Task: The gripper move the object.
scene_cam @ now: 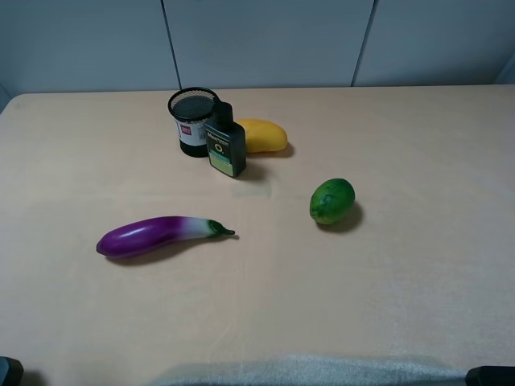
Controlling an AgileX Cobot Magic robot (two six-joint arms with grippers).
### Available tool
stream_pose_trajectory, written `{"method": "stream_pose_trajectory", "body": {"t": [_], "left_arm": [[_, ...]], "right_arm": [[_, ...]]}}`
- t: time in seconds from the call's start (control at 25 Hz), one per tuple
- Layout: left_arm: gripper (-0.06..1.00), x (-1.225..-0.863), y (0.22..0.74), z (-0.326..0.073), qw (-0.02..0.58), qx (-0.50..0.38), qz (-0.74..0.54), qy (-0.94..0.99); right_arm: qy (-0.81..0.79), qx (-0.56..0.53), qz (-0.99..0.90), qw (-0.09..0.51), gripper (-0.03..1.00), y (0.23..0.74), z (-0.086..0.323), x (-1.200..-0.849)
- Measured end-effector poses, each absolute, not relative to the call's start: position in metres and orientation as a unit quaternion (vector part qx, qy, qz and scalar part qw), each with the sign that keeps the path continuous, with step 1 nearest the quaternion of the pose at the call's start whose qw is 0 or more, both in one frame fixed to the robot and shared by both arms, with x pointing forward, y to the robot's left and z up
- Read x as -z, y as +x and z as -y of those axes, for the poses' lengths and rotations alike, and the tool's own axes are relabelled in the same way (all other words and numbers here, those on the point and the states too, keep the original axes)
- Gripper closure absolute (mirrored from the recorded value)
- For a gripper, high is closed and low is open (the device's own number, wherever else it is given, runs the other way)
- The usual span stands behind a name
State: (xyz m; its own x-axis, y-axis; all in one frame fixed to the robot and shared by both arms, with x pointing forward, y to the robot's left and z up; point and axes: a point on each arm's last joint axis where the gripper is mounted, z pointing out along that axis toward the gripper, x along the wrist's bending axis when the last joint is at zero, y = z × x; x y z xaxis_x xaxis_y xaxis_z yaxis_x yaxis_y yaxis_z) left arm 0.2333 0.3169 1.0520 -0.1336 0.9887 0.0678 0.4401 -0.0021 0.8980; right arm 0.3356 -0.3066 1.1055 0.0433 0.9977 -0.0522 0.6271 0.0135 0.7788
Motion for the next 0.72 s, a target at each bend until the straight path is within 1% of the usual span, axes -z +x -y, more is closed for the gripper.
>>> {"method": "stream_pose_trajectory", "body": {"t": [0.2, 0.36, 0.6, 0.72], "left_arm": [[0.15, -1.052, 0.233, -0.317, 0.328, -0.419, -0.626, 0.571], [0.15, -1.052, 0.233, -0.317, 0.328, -0.419, -0.626, 0.571], [0.15, -1.052, 0.233, -0.317, 0.328, -0.419, -0.626, 0.571], [0.15, -1.052, 0.233, -0.317, 0.328, -0.419, -0.626, 0.571]], "right_arm": [[0.616, -0.300, -0.623, 0.376, 0.28, 0.298, 0.305, -1.096], [0.615, -0.298, -0.624, 0.379, 0.28, 0.286, 0.305, -1.088], [0.618, -0.293, -0.626, 0.374, 0.28, 0.274, 0.304, -1.065], [0.618, -0.294, -0.625, 0.375, 0.28, 0.267, 0.304, -1.062]]}}
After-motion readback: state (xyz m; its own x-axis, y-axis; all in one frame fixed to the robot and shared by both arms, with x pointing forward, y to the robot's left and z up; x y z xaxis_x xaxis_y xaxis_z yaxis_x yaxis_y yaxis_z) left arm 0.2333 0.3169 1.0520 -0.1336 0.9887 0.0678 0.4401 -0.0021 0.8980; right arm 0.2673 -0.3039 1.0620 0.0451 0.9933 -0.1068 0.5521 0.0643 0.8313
